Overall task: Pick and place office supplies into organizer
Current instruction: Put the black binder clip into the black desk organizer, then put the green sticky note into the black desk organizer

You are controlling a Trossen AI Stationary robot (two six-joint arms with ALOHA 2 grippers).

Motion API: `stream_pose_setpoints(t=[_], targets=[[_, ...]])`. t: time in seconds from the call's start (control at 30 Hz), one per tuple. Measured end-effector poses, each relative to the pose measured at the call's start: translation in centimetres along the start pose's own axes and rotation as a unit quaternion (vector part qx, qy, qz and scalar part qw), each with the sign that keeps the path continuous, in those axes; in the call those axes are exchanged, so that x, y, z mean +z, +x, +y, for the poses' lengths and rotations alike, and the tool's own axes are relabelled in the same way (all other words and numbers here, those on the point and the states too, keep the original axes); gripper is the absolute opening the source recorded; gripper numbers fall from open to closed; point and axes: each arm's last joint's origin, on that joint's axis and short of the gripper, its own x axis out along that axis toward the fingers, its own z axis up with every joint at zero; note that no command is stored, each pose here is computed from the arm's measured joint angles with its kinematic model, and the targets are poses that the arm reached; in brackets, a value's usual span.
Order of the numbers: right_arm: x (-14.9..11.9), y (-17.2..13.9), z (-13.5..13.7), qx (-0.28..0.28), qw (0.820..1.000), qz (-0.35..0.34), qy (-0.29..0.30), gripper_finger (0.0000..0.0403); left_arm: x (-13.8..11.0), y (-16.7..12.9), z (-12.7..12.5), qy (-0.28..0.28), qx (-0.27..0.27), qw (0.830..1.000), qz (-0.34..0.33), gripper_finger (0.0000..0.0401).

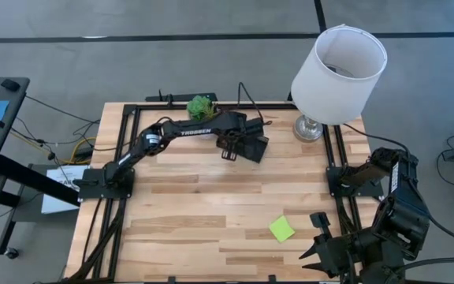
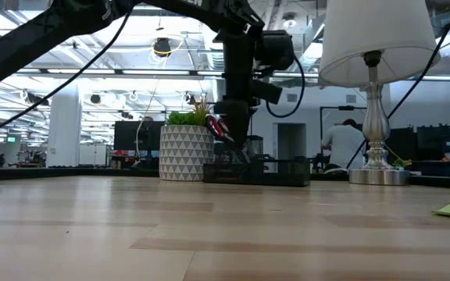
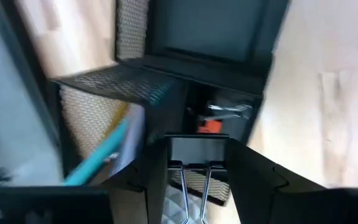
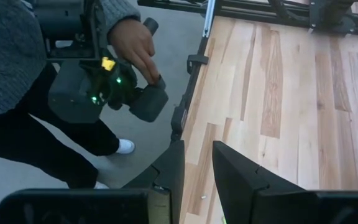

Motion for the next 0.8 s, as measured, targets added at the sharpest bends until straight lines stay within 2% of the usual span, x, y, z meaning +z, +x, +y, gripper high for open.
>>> stream_pose_setpoints(t=[0.13,0.3,0.57,0.8], targets=[[0.0,0.0,0.0,0.0,1.0,0.0,0.0,0.0075,-0.27,0.51,-0.02,-0.004,-0.037,0.999,-0.008,0.0138],[0.0,0.0,0.0,0.0,1.0,0.0,0.0,0.0075,-0.22,0.69,-0.17,-0.004,-0.04,0.999,-0.009,0.0152],[0.0,0.0,0.0,0.0,1.0,0.0,0.0,0.0075,-0.43,0.75,0.21,-0.005,0.007,1.0,0.017,0.0163],[0.01,0.0,0.0,-0.001,1.0,-0.001,0.0,0.0075,-0.52,0.74,0.17,-0.007,0.009,1.0,0.023,0.019]])
